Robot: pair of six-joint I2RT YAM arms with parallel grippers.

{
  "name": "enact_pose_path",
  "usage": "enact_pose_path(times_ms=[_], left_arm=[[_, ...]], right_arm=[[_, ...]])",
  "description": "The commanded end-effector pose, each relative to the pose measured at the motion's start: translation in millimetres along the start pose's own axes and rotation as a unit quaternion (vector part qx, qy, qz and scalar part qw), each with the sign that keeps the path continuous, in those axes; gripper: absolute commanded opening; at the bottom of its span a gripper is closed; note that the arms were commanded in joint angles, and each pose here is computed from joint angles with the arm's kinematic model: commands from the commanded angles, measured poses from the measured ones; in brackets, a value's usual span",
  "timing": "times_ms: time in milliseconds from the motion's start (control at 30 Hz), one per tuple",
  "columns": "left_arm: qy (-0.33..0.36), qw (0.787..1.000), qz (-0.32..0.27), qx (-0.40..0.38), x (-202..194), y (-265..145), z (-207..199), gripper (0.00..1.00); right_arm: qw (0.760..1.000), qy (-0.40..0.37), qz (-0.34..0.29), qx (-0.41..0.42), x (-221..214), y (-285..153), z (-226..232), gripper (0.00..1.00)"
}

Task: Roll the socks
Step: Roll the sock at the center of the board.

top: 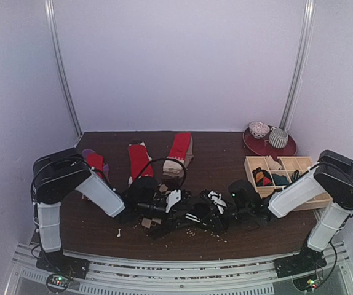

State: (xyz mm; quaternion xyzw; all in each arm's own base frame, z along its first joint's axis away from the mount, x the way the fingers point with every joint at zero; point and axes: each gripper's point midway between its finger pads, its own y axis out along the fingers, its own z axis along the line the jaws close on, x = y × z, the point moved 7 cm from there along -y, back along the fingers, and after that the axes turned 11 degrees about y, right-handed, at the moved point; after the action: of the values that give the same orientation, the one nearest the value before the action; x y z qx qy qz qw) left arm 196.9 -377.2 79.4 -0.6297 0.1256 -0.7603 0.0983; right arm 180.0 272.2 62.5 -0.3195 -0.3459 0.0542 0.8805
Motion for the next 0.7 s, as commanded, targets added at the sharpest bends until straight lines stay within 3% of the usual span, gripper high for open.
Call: enact_pose_path(times_ms=[0, 100, 333, 667], left_arm=[[0.005, 1.0, 0.007, -0.011, -3.1, 5.4, -0.7, 0.57], [-0.004, 1.0, 0.028, -0.008, -12.7, 5.1, -2.6, 0.55], [-0.011, 0.999, 0.044, -0.003, -24.1, 1.5, -7.6, 0.64], [-0.022, 0.998, 0.049, -0.031, -25.8, 7.6, -8.9, 0.37]], right_arm=[[0.987, 0.078, 0.133, -0.049, -63.5, -2.9, -24.5, 0.16], [0.987, 0.08, 0.133, -0.048, -63.5, -2.9, -25.0, 0.16], [0.986, 0.083, 0.134, -0.046, -63.2, -2.1, -26.1, 0.16], [0.985, 0.091, 0.137, -0.05, -63.6, -1.2, -29.1, 0.15]])
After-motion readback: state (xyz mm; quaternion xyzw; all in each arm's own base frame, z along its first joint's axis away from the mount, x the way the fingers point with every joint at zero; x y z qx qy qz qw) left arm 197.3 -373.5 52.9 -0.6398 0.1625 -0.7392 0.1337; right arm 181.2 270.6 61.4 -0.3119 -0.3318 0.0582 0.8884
